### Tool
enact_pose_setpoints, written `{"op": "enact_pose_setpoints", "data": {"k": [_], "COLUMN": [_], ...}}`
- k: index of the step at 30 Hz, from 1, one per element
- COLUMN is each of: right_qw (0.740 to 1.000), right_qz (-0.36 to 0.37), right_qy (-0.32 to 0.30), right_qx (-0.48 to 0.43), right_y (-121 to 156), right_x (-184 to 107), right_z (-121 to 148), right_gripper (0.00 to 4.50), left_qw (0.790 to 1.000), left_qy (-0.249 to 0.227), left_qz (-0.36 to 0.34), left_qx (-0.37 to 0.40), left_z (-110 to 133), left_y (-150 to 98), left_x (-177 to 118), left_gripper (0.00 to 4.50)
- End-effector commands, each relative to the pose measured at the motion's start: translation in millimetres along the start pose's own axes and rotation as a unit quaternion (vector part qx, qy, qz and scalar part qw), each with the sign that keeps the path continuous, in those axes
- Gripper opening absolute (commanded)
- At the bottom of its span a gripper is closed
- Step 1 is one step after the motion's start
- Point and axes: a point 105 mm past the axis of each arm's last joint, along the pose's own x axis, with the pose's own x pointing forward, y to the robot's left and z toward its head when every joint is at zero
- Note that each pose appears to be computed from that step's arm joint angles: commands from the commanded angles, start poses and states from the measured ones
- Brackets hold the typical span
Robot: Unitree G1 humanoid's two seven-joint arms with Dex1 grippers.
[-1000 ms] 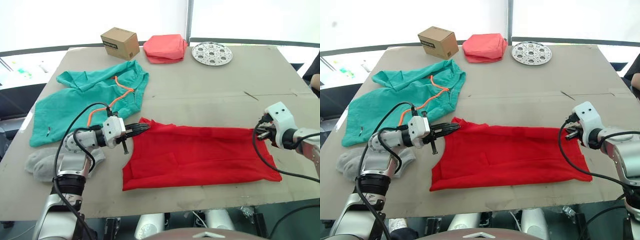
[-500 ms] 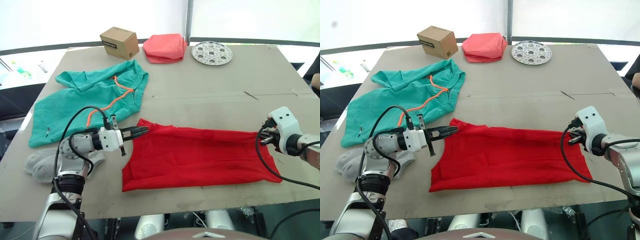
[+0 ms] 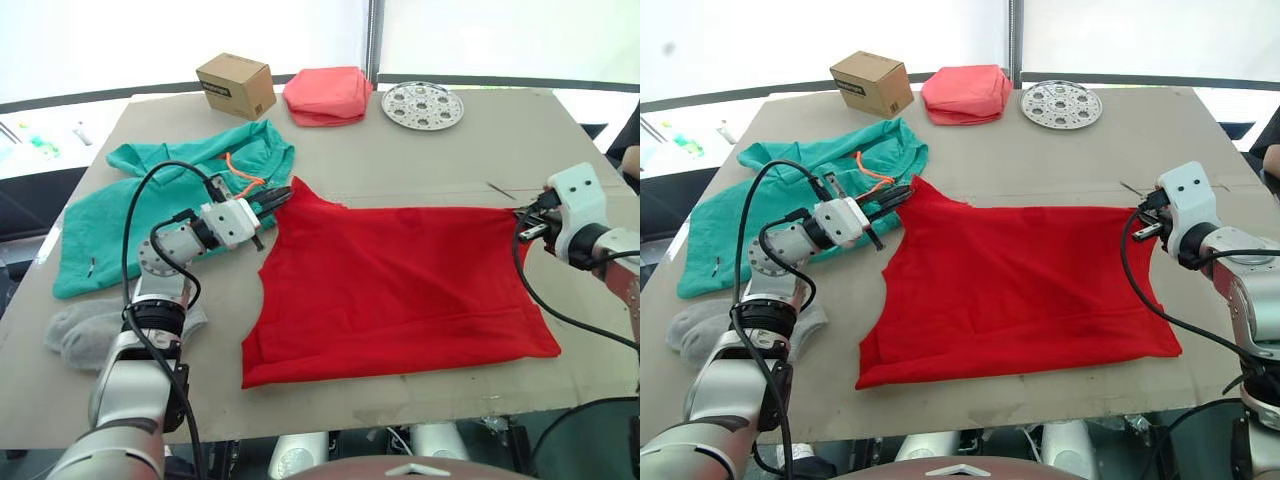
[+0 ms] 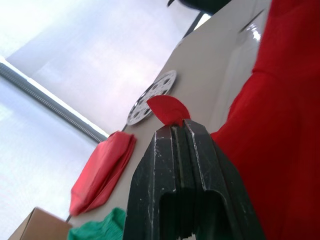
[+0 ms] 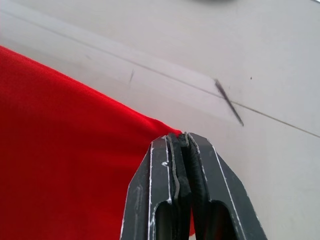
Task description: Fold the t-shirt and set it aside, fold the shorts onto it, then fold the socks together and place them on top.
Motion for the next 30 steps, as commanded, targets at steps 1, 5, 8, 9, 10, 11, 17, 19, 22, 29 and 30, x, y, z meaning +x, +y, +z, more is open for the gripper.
{"op": "enact_pose_setpoints", "data": {"k": [1, 5, 8, 9, 10, 11, 17, 19, 22, 29, 30], "right_qw": [0.999, 0.997, 0.996, 0.996, 0.995, 0.995, 0.992, 0.993, 0.989, 0.975, 0.974], "right_qz": [0.024, 0.046, 0.05, 0.053, 0.055, 0.062, 0.09, 0.093, 0.142, 0.206, 0.212], "right_qy": [0.006, 0.031, 0.049, 0.053, 0.055, 0.059, 0.075, 0.056, -0.031, -0.077, -0.077], "right_qx": [-0.037, -0.059, -0.053, -0.055, -0.057, -0.051, -0.047, -0.038, 0.022, 0.024, 0.03], "right_y": [11, 27, 31, 32, 32, 33, 36, 35, 48, 93, 99], "right_x": [-11, -14, -17, -18, -19, -22, -45, -51, -58, -23, -15], "right_z": [-8, -31, -44, -47, -48, -51, -57, -48, -16, 8, 10], "right_gripper": [0.05, 0.05, 0.05, 0.05, 0.05, 0.05, 2.23, 3.22, 2.87, 0.0, 0.0], "left_qw": [0.999, 0.995, 0.995, 0.994, 0.994, 0.993, 0.991, 0.982, 0.917, 0.827, 0.824], "left_qy": [-0.015, -0.008, 0.001, 0.003, 0.003, 0.007, 0.03, 0.046, 0.047, 0.063, 0.075], "left_qz": [-0.042, -0.089, -0.1, -0.106, -0.109, -0.117, -0.108, -0.082, -0.022, -0.02, -0.027], "left_qx": [0.026, 0.034, 0.02, 0.015, 0.012, -0.001, -0.079, -0.164, -0.396, -0.559, -0.561], "left_z": [8, 6, 3, 3, 3, 3, -1, -5, -7, 0, -1], "left_y": [-19, -51, -60, -62, -62, -65, -64, -56, -35, -30, -33], "left_x": [-14, -31, -38, -40, -42, -46, -65, -70, -73, -54, -52], "left_gripper": [0.0, 0.0, 0.0, 0.0, 0.0, 0.0, 2.63, 3.6, 3.48, 0.58, 0.05]}}
